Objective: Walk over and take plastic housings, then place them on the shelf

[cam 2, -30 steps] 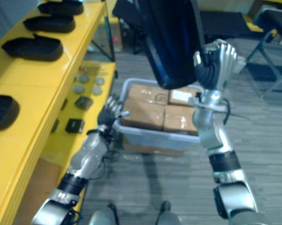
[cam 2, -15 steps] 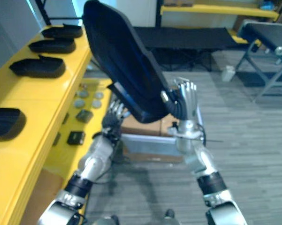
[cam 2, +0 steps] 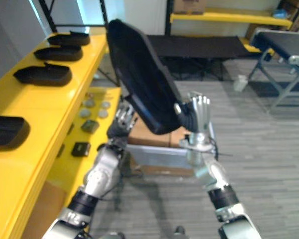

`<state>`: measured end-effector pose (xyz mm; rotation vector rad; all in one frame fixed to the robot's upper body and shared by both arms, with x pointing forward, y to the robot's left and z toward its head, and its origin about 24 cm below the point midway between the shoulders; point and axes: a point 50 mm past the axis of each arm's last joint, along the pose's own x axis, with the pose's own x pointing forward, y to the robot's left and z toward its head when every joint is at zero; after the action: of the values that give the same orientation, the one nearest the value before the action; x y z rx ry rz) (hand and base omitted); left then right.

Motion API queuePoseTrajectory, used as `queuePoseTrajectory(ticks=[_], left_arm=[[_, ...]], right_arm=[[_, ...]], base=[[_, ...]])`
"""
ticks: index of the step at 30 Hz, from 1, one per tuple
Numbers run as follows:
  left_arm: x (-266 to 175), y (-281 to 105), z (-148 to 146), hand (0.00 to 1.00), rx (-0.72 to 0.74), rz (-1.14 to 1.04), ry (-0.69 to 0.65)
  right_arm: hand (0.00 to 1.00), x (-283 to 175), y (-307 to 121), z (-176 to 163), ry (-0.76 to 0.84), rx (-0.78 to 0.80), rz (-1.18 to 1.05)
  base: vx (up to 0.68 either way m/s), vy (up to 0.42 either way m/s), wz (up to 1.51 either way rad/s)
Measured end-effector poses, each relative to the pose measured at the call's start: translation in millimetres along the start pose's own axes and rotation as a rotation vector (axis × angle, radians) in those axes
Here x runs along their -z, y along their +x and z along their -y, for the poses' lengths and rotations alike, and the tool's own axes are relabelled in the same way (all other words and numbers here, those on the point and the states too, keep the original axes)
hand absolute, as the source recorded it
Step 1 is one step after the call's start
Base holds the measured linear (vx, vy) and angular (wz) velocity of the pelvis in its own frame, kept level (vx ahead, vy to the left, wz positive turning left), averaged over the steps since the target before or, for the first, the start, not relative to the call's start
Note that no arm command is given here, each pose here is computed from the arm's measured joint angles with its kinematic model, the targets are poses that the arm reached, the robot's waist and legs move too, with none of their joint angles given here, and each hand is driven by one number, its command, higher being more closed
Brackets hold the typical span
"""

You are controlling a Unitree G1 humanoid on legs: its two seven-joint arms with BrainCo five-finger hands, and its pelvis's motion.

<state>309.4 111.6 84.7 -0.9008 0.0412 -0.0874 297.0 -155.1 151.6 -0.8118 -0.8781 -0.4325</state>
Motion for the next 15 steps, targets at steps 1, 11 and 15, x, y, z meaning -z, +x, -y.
queuePoseTrajectory(ticks=[1, 11, 15], left_arm=[[-1.5, -1.8, -1.3, 0.00, 0.001, 0.004, -0.005], [-0.9, -4.9, 6.6, 0.00, 0.050, -0.009, -0.005], [3.9, -5.6, 8.6, 0.00, 0.058, -0.029, 0.001]], right_arm=[[1.00, 2.0, 1.1, 2.1, -0.006, 0.009, -0.006], [1.00, -11.9, -16.6, -17.1, 0.069, -0.145, 0.020], [1.00, -27.6, -29.8, -33.1, 0.141, -0.240, 0.041]], base=[[0.00, 0.000, 0.00], [0.00, 0.000, 0.00], [0.00, 0.000, 0.00]])
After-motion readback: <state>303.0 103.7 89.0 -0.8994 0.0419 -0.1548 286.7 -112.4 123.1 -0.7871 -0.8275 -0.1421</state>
